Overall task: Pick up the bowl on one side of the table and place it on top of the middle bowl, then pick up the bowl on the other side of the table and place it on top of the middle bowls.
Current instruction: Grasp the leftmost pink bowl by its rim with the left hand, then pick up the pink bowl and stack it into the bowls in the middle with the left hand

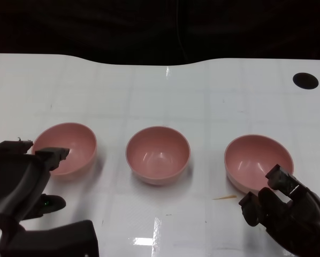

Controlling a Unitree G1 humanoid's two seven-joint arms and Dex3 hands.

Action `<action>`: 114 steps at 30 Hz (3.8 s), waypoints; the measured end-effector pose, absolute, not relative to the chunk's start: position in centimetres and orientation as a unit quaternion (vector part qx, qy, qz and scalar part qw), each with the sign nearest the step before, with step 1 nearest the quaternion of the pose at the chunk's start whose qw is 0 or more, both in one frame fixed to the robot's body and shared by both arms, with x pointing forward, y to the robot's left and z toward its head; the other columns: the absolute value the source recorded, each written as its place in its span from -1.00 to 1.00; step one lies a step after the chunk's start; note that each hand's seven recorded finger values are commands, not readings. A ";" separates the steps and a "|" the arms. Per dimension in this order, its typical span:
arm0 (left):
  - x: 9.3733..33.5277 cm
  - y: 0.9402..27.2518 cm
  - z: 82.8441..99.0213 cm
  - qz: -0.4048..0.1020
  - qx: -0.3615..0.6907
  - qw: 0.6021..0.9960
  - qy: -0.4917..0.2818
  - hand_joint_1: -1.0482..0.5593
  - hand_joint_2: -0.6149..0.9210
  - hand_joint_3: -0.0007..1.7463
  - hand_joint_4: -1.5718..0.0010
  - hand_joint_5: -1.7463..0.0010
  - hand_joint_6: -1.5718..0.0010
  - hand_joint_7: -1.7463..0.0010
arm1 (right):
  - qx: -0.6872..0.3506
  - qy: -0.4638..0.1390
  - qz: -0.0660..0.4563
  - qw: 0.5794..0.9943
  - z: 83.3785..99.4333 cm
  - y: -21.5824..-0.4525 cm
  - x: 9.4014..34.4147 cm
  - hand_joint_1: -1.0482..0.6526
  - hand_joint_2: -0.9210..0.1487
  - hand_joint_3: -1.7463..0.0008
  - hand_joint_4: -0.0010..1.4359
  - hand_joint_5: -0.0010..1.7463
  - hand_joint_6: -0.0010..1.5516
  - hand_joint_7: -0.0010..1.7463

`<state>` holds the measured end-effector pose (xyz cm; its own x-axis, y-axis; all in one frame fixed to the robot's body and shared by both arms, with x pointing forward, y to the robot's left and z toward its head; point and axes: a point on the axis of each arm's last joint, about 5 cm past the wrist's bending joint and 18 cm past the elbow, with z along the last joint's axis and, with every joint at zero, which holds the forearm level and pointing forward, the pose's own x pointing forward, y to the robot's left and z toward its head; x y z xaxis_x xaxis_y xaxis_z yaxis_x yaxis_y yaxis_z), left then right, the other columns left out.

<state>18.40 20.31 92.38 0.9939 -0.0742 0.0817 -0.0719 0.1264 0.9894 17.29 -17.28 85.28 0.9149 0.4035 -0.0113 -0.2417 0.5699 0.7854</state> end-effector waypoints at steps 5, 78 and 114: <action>19.8 20.5 91.9 -0.028 0.674 0.737 -0.045 -0.72 0.84 -0.98 0.30 0.98 0.18 1.00 | 0.427 0.095 0.183 0.881 85.3 -17.2 17.3 0.18 -0.25 -0.49 0.21 1.00 0.04 0.74; 27.7 18.7 85.2 -0.112 0.650 0.751 -0.024 0.22 0.99 -0.99 0.07 -0.83 0.11 -0.54 | 0.425 0.099 0.178 0.882 85.9 -16.1 17.1 0.13 -0.21 -0.44 0.17 1.00 0.06 0.68; 28.3 15.0 93.5 -0.154 0.603 0.736 -0.266 0.31 0.97 -0.99 0.14 -1.00 0.28 -0.92 | 0.431 0.100 0.183 0.878 85.5 -16.3 17.1 0.13 -0.34 -0.25 0.12 1.00 0.11 0.55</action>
<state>28.26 15.02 93.53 0.8117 -0.5466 0.2056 -0.0943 0.2247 0.9699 17.09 -16.28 85.49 0.9130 0.4076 -0.0184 -0.2351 0.5623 0.7928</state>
